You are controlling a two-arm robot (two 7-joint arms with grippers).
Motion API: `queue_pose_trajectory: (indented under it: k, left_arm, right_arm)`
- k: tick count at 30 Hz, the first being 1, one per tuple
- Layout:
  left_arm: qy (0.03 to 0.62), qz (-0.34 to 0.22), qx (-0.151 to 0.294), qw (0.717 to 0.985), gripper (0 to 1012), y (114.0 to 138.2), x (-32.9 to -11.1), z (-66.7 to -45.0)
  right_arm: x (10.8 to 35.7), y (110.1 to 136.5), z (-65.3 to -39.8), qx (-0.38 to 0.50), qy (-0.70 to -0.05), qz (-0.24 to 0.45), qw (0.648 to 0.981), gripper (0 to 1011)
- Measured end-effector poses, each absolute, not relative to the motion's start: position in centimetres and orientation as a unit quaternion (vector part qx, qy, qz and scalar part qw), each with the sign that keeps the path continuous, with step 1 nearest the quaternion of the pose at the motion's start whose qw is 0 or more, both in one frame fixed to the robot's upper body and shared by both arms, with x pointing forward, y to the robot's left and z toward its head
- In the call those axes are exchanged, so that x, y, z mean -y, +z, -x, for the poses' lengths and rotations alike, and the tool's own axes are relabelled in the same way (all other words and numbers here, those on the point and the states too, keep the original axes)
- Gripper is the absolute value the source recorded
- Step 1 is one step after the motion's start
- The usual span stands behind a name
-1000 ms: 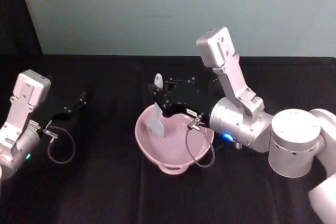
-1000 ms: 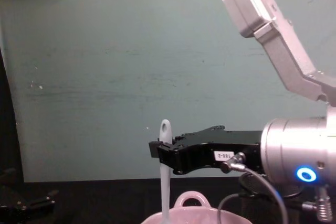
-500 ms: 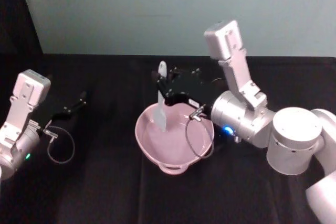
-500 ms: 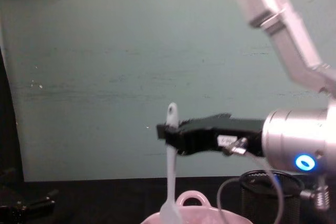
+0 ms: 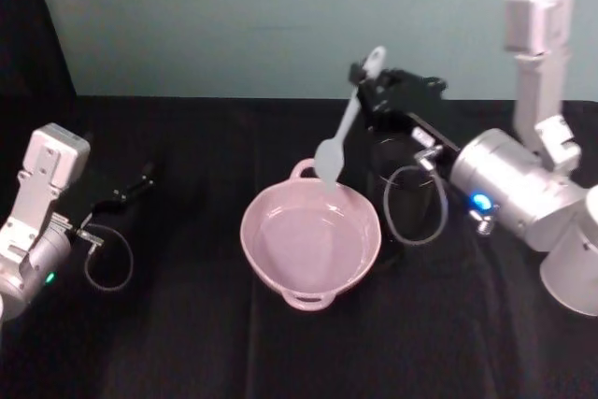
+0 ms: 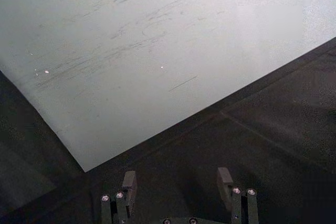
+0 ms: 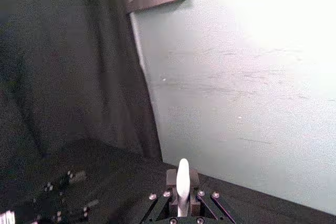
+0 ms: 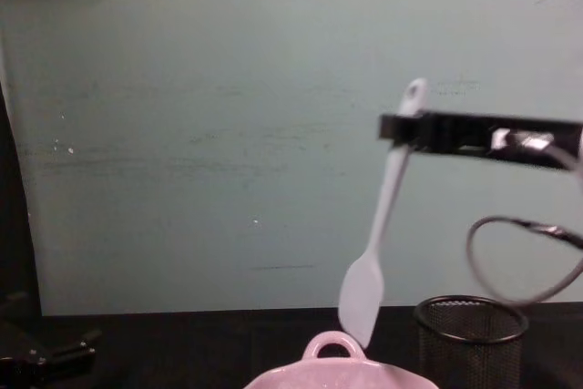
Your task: Use the one hand to pick up the spoon and stir the clear water in the bowl.
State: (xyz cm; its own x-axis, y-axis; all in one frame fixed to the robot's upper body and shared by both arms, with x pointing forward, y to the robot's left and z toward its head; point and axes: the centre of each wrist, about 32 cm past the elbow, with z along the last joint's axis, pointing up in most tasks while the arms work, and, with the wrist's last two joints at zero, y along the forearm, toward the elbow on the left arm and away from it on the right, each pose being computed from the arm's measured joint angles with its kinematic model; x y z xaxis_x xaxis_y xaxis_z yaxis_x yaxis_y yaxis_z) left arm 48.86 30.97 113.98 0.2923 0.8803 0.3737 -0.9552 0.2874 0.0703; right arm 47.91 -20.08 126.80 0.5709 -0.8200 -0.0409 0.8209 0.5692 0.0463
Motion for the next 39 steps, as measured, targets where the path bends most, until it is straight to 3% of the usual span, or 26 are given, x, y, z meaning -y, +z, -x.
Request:
queue_pose_trajectory:
  k: [10, 21, 39]
  left_arm:
    - [0.580, -0.141, 0.132, 0.791, 1011, 114.0, -31.0, -48.9]
    - [0.580, -0.141, 0.132, 0.791, 1011, 114.0, -31.0, -48.9]
    - [0.580, -0.141, 0.132, 0.791, 1011, 114.0, -31.0, -48.9]
  right_arm:
    - [22.5, 128.7, -46.2, -0.051, -0.534, -0.078, 0.840, 120]
    - [24.8, 128.8, -46.7, -0.108, -0.604, -0.101, 0.783, 121]
    - [24.9, 127.4, -49.9, -0.176, -0.618, -0.109, 0.758, 120]
